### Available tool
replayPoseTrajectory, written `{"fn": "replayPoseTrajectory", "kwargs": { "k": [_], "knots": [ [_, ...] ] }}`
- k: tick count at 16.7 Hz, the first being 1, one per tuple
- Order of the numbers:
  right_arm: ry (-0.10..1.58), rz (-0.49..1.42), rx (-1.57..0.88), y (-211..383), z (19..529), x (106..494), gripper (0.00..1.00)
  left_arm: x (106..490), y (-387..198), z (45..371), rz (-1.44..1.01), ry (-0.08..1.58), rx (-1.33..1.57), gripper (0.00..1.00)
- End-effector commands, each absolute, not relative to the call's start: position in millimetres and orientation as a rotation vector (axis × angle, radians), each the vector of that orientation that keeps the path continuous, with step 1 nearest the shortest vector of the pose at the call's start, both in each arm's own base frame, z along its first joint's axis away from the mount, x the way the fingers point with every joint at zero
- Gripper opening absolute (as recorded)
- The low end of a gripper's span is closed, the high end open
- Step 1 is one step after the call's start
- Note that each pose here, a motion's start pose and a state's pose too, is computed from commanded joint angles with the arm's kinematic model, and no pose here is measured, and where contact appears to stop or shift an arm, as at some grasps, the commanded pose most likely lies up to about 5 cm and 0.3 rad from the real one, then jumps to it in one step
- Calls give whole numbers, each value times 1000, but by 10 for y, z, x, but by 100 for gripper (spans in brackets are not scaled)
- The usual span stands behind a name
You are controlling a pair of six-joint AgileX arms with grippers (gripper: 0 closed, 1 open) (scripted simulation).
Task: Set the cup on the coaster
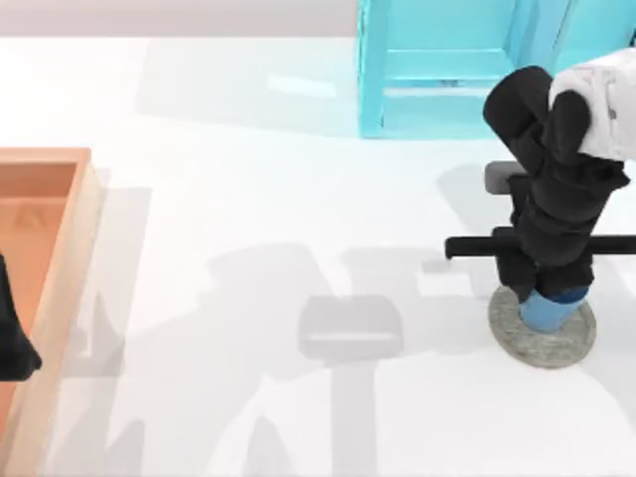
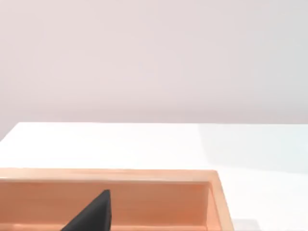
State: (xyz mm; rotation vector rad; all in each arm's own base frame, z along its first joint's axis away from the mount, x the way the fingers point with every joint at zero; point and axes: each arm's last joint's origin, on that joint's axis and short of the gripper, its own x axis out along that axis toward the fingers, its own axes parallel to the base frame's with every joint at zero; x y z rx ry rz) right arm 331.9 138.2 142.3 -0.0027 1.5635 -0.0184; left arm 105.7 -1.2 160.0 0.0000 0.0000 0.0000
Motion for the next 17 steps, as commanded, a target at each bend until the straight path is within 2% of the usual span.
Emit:
{"fn": "replayPoseTrajectory", "kwargs": {
  "k": [11, 17],
  "knots": [
    [1563, -18, -3, 1382, 1423, 3319, 98, 1057, -12, 1600, 0, 0, 0, 100],
    [1563, -18, -3, 1382, 1423, 3319, 100, 1057, -12, 1600, 0, 0, 0, 100]
  ]
}}
